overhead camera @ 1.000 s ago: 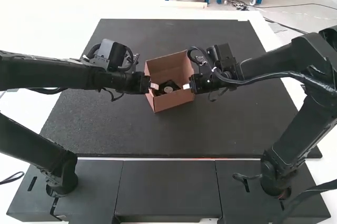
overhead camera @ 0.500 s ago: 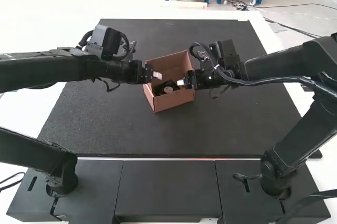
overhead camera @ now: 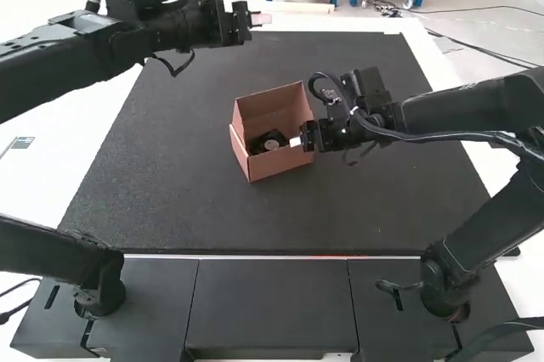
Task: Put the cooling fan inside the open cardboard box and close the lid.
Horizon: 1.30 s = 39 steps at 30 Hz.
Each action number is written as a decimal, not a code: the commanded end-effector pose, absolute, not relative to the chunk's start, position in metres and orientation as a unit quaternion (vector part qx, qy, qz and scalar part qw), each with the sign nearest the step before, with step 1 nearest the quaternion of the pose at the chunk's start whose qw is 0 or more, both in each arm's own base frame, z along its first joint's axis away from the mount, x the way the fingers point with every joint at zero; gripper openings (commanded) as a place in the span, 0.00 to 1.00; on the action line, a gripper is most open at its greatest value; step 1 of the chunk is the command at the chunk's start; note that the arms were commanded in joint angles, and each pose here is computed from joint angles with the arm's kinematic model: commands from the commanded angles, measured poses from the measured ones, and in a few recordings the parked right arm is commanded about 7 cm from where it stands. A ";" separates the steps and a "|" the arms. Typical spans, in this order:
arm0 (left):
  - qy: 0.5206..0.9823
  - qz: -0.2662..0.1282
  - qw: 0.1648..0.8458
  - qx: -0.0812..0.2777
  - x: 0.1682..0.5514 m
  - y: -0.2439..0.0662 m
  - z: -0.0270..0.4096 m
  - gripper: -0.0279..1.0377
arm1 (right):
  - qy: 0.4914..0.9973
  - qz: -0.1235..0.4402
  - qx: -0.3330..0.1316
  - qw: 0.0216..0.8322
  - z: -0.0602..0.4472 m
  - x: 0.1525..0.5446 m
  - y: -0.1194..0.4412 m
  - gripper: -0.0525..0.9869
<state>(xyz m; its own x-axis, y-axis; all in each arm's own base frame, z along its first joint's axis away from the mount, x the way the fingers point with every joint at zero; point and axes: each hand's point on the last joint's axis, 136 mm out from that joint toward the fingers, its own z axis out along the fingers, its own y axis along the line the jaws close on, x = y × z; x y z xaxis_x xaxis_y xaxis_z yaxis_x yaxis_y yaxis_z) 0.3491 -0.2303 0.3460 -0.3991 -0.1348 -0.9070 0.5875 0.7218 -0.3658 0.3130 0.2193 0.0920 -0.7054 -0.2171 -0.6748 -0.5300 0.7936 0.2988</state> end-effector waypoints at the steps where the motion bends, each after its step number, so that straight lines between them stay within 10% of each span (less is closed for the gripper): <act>1: 0.787 -0.304 0.522 0.123 0.396 -0.220 0.306 0.88 | 0.872 0.269 -0.227 0.341 0.123 0.303 0.233 0.92; 12: 0.830 -0.283 0.466 0.118 0.423 -0.224 0.219 0.88 | 0.855 0.325 -0.234 0.329 0.169 0.253 0.247 0.92; 39: 0.867 -0.316 0.331 0.198 0.286 -0.290 0.109 0.88 | 0.862 0.325 -0.225 0.316 0.191 0.222 0.223 0.92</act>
<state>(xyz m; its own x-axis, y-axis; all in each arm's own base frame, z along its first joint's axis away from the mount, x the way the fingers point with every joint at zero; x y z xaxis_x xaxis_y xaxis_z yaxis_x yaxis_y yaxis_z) 0.2931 -0.2880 0.1106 -0.7081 0.1412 -0.6918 0.5506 0.7238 -0.4159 0.2222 0.2223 0.1693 -0.7227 -0.2092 -0.6587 -0.5778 0.7059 0.4097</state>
